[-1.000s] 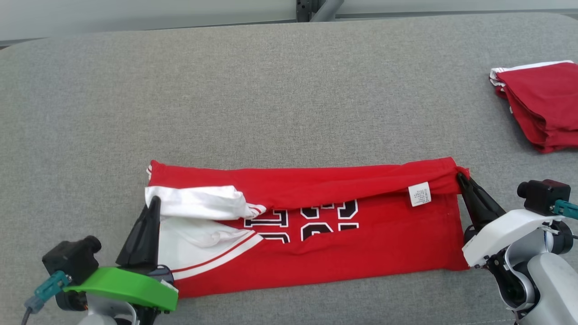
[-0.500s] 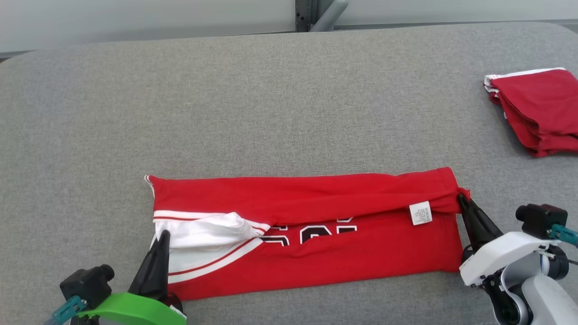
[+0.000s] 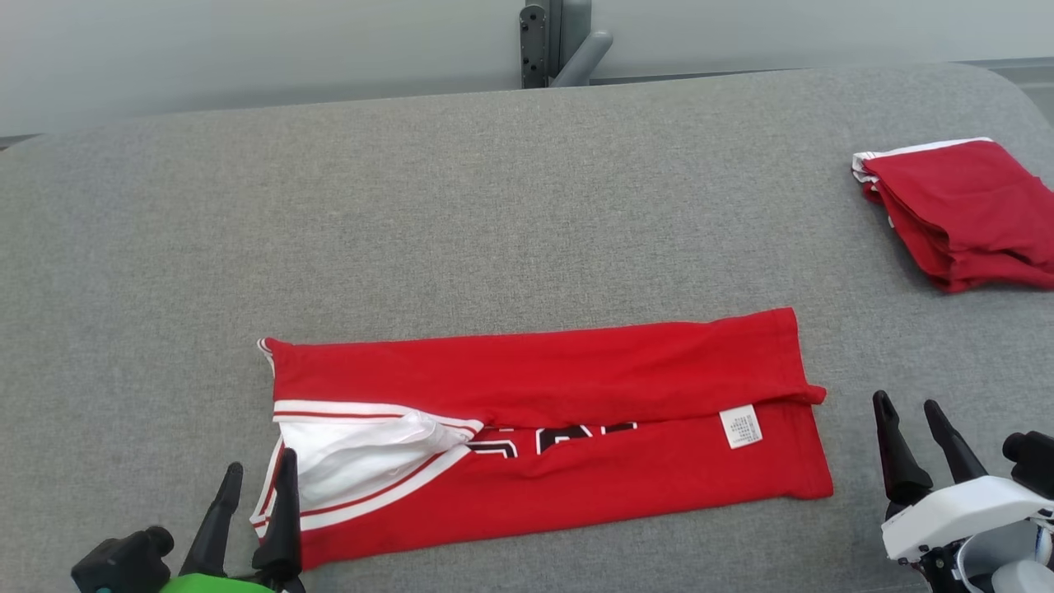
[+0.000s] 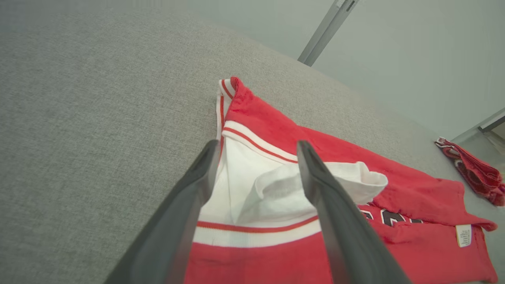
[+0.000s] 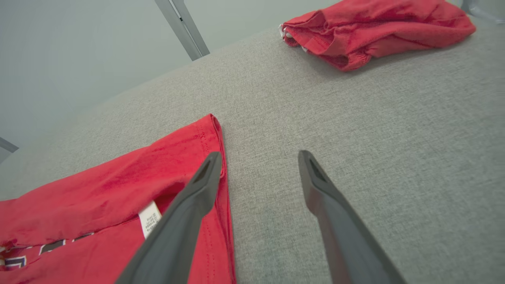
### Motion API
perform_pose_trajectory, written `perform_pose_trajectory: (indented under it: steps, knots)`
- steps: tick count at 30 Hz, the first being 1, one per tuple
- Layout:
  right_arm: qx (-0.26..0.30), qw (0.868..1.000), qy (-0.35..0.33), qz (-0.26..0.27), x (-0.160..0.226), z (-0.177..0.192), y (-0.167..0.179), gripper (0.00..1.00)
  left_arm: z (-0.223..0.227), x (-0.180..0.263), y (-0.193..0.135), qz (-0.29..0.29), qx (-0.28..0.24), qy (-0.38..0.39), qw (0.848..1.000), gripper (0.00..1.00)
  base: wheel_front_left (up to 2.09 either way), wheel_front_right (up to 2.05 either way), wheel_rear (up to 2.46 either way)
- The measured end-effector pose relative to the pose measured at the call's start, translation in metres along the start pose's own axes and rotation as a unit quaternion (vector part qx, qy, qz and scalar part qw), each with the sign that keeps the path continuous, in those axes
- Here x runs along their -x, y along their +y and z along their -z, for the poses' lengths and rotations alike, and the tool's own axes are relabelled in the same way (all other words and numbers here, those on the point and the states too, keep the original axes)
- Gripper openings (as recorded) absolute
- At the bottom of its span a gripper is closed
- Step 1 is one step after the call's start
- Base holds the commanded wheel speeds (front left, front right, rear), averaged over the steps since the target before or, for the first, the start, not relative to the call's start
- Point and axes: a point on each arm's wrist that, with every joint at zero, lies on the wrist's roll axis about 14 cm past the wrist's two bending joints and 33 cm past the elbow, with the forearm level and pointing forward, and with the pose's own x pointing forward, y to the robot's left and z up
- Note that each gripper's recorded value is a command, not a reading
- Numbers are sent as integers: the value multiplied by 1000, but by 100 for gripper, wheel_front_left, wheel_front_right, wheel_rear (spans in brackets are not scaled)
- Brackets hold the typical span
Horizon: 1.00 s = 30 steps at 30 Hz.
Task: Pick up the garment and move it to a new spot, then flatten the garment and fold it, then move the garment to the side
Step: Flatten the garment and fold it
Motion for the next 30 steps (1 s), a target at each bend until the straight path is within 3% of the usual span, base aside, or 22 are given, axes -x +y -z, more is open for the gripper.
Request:
perform_pose_trajectory:
  steps: [9,17,30]
  knots:
    - [11,1000,-10,-9,0,-10,12,100,-30,-8,-40,55,-32,-61,996,100,0,0,0]
    - [11,1000,-8,-15,-20,-12,30,100,-38,-7,-50,55,-54,-85,993,100,0,0,0]
    - [47,993,103,-10,-37,50,40,100,-43,4,-32,22,-64,-104,992,100,0,0,0]
